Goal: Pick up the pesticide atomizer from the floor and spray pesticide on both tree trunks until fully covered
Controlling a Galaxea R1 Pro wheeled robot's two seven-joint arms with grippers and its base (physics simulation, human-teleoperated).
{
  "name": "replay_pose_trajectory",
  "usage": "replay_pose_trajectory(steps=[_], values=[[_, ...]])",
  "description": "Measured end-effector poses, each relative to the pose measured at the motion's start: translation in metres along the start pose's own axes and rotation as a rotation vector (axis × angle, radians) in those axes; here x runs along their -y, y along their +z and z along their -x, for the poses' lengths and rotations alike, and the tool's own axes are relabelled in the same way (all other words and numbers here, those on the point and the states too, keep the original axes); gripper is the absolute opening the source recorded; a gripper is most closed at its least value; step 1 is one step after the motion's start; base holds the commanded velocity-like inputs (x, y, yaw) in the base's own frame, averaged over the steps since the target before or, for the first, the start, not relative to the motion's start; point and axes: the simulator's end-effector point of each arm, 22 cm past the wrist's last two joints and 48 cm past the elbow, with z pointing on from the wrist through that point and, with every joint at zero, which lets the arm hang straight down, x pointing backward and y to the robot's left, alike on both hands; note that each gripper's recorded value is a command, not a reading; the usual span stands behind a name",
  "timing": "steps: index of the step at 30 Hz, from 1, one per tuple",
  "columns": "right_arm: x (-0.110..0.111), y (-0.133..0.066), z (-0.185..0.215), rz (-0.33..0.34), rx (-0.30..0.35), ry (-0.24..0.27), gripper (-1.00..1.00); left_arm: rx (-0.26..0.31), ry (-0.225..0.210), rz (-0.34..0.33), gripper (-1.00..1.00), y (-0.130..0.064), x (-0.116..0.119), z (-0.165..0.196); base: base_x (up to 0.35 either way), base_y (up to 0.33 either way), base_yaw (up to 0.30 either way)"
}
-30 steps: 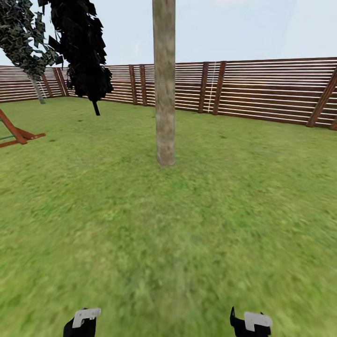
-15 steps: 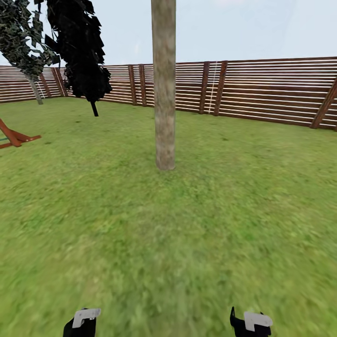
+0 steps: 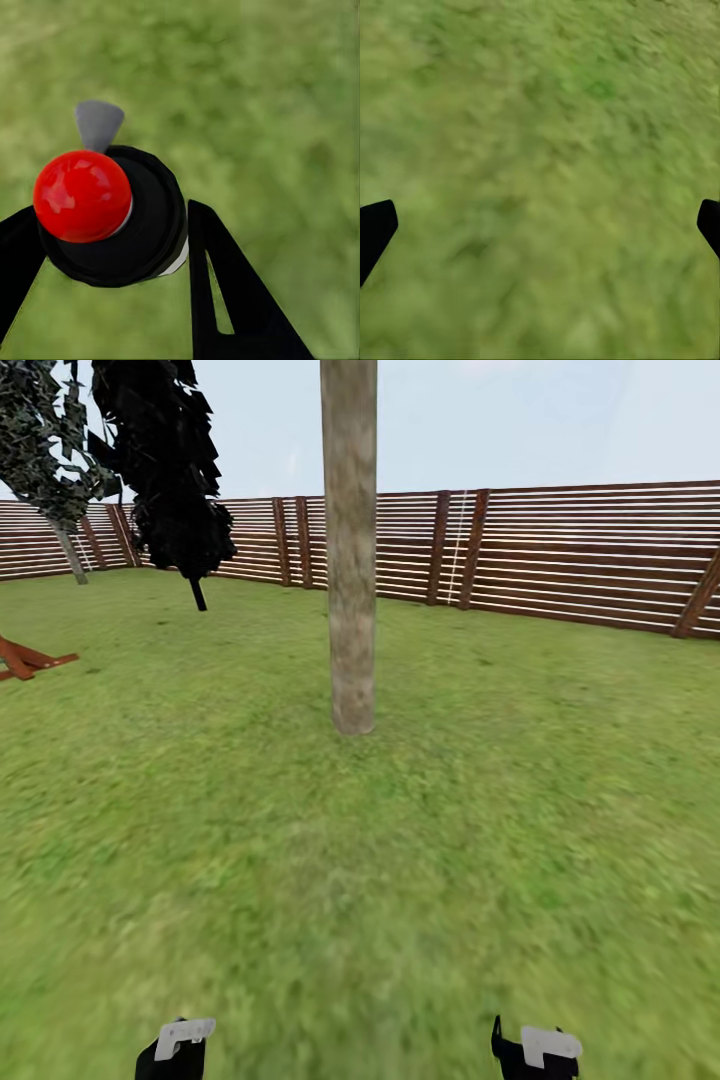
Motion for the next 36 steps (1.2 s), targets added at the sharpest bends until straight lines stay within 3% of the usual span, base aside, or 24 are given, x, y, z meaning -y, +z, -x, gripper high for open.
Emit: replay_pose_trajectory(steps=[36], values=[[0.0000, 0.0000, 0.0000, 0.000, 0.000, 0.000, 1.00, 0.000, 0.000, 0.000, -1.00, 0.0000, 0.0000, 0.0000, 0.340, 0.000, 0.000]])
